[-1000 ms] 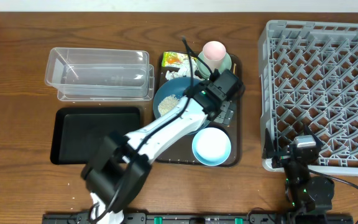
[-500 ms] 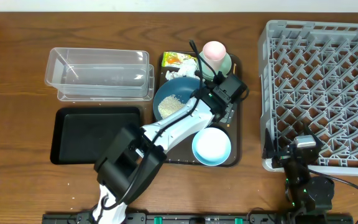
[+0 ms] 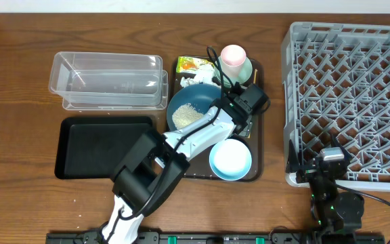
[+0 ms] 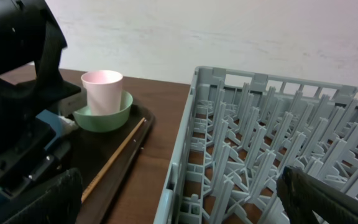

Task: Sort waste into correct bins and load items into the dishwasher rack
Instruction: 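Grasp the blue plate rim with the left gripper and lift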

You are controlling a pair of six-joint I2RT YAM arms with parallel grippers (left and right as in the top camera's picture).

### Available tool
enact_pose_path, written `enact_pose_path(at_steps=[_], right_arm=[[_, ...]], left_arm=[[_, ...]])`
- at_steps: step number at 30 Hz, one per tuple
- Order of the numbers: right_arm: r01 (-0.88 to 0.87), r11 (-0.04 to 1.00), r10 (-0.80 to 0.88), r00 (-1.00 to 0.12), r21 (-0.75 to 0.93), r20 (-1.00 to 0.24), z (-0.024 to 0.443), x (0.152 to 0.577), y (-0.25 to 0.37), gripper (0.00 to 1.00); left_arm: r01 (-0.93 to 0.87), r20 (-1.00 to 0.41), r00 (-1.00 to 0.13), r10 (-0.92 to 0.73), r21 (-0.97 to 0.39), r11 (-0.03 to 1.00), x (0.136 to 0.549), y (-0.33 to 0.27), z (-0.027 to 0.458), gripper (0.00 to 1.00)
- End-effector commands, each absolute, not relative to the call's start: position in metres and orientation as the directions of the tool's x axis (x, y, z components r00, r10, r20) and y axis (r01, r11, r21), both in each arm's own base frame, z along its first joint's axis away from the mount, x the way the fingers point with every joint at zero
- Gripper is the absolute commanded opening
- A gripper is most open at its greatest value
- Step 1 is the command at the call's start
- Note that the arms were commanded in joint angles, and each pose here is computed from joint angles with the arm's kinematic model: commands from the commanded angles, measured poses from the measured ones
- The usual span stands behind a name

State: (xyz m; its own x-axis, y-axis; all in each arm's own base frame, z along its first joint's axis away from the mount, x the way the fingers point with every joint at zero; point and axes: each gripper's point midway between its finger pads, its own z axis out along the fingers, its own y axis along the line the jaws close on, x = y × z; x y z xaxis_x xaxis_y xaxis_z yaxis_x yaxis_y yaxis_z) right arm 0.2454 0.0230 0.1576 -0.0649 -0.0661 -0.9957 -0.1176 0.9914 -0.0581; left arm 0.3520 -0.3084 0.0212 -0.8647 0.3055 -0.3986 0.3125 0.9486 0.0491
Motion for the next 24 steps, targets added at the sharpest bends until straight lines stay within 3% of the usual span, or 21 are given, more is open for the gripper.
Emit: enact_pose_path(at_steps=[1,5,9,13,24], right_arm=[[-0.098,0.993,-0.078,-0.066,-0.071,-0.995,0.157,0.246,0.018,0.99],[-0.098,0.993,-0.078,-0.066,-0.071,-0.995,0.157,0.246,0.018,0.99],[-0.098,0.993,-0.078,-0.066,-0.071,-0.995,0.157,0.246,0.018,0.99],[-0.098,0.993,-0.078,-0.066,-0.071,-0.995,0.157,0.246,0.018,0.99],[-0.098,0.993,-0.078,-0.066,-0.071,-0.995,0.157,0.246,0.018,0.99]], left_arm=[[0.284,-0.424,-0.862,0.278,0.049,0.957,0.358,-0.311,0.025,0.75],[0.284,-0.433,-0.859,0.274,0.044,0.958,0.360,-0.313,0.026,0.60],[0.284,-0.435,-0.858,0.274,0.042,0.958,0.360,-0.313,0.028,0.57],[0.296,-0.444,-0.851,0.281,0.037,0.954,0.357,-0.318,0.032,0.42],[0.314,-0.501,-0.807,0.314,0.086,0.945,0.350,-0.332,0.045,0.22]])
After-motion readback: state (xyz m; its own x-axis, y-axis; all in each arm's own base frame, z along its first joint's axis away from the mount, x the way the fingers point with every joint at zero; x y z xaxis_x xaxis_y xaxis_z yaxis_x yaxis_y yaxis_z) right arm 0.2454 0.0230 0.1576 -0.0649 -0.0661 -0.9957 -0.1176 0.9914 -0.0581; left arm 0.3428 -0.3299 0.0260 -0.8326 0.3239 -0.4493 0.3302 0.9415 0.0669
